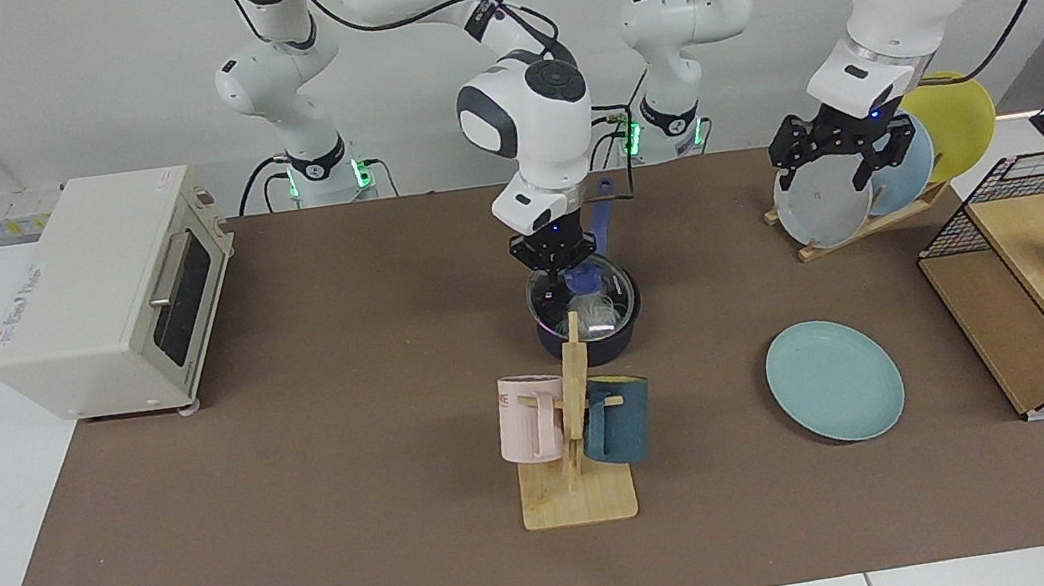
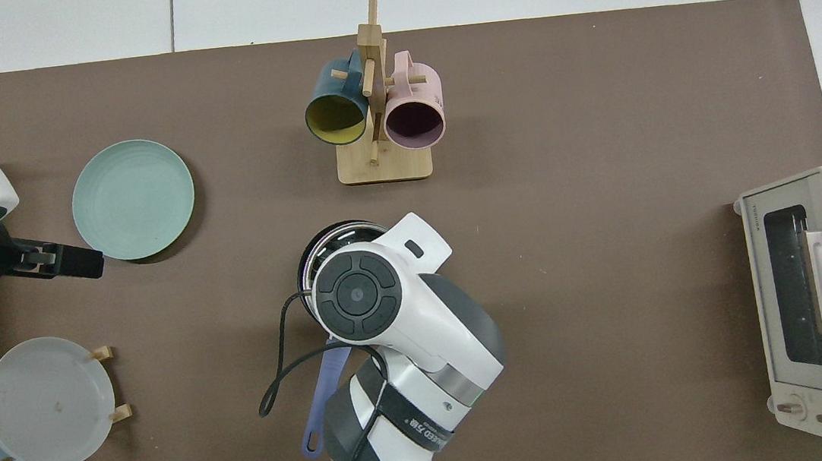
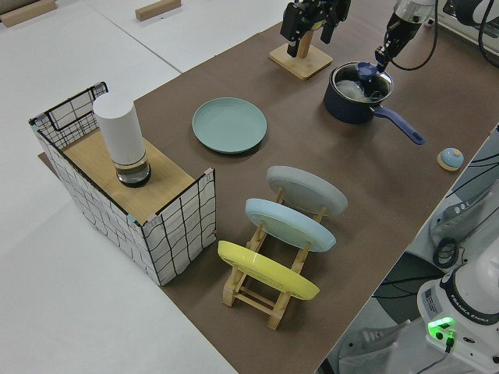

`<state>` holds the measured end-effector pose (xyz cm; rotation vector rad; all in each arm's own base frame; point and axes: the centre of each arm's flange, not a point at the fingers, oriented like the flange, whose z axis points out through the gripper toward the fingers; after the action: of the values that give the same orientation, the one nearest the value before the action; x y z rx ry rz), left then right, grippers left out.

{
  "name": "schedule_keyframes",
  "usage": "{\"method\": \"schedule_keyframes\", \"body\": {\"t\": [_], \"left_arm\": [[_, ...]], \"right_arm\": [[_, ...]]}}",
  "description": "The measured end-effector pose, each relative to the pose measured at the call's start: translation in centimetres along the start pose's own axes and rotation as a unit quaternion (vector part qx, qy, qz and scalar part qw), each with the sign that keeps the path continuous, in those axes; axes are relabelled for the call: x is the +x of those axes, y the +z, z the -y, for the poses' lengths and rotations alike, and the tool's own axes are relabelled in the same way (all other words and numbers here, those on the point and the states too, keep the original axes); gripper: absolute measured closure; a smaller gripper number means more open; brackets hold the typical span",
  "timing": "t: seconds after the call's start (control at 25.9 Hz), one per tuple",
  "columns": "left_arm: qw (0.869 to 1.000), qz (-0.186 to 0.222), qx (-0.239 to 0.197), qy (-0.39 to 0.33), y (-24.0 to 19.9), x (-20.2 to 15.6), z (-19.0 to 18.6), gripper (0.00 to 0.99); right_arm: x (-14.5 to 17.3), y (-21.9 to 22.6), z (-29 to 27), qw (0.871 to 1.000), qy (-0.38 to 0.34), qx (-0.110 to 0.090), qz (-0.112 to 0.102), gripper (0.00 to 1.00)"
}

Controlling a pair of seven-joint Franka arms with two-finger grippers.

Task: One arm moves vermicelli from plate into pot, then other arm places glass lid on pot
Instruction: 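Lower the glass lid onto the pot with the right gripper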

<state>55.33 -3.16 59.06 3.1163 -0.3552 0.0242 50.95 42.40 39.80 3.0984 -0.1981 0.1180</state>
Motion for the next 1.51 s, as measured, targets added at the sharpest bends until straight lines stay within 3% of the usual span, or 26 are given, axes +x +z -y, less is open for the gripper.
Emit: {"method": "schedule_keyframes", "body": {"t": [1.08, 1.51], "left_arm": [[1.000, 0.000, 0.000, 0.000, 0.0, 0.0, 0.0, 0.000], [1.000, 0.000, 0.000, 0.000, 0.0, 0.0, 0.0, 0.000]], "right_arm": [[0.1, 0.7, 0.0, 1.000, -0.014, 0.003, 0.002, 0.99], [2.2, -3.8, -2.7, 1.000, 0.008, 0.006, -0.002, 0.99]]}}
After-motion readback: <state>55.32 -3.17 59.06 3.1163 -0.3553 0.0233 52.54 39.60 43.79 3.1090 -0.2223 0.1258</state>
